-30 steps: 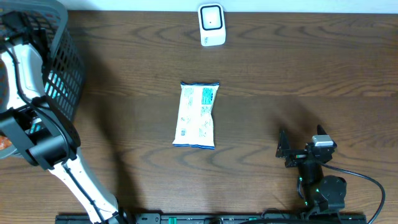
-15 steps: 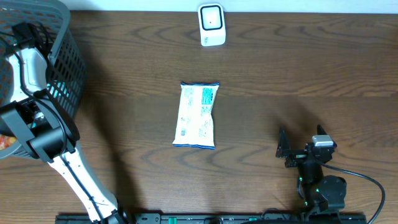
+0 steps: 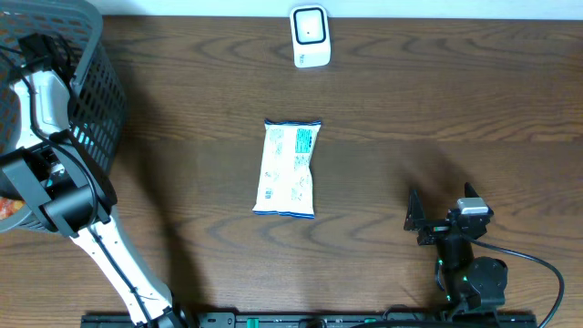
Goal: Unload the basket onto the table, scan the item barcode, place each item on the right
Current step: 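Lift the green wipes pack out and carry it toward the scanner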
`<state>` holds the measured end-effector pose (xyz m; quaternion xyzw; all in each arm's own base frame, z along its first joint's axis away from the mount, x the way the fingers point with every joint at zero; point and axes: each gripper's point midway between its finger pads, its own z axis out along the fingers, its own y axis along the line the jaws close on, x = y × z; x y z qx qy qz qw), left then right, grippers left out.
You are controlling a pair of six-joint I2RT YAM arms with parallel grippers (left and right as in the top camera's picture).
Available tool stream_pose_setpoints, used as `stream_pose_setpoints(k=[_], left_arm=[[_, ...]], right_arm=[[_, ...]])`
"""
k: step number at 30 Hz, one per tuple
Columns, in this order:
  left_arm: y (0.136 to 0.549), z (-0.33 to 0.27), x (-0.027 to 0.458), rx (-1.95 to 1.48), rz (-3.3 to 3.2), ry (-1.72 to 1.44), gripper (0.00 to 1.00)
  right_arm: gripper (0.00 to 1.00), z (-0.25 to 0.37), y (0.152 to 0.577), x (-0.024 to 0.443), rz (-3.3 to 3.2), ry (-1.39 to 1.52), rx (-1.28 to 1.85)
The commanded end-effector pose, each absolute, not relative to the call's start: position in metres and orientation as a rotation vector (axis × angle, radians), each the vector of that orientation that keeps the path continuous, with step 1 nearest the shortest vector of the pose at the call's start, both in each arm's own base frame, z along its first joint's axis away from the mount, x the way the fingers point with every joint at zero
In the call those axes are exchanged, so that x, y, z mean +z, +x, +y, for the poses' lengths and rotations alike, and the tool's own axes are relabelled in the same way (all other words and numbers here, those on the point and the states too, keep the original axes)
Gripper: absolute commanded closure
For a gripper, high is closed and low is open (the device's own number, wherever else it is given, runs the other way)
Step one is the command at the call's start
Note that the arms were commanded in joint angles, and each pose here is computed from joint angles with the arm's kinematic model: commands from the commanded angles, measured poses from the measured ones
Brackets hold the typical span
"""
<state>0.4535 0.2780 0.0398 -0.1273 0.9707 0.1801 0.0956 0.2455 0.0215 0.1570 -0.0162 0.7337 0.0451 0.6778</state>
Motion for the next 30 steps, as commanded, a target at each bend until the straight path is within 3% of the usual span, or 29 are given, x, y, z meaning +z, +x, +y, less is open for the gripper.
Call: stream_pose_setpoints(k=[1,8,13,20,25,30], left_arm=[[0.442,0.277,0.012,0.511,2.950,-0.387,0.36],[0.434,0.280,0.002,0.427,2.960,-0.421,0.36],[0.425,0.291,0.002,0.426,2.961,-0.472,0.51],[0.420,0.297,0.003,0.424,2.947,-0.544,0.92],[0.423,0.295,0.023,0.431,2.919,-0.551,0.93],[0.430,0.299,0.092,0.457,2.733,-0.695,0.92]], right_arm=[[0.01,0.024,0.245,0.156,1.648,-0.051,0.103],[0.01,0.024,0.245,0.156,1.648,-0.051,0.103],[0.01,0.024,0.245,0.156,1.648,-0.051,0.103],[0.01,0.024,0.245,0.156,1.648,-0.051,0.103],[0.01,0.024,0.245,0.156,1.647,-0.051,0.103],[0.01,0.024,0.245,0.156,1.648,-0.051,0.103]])
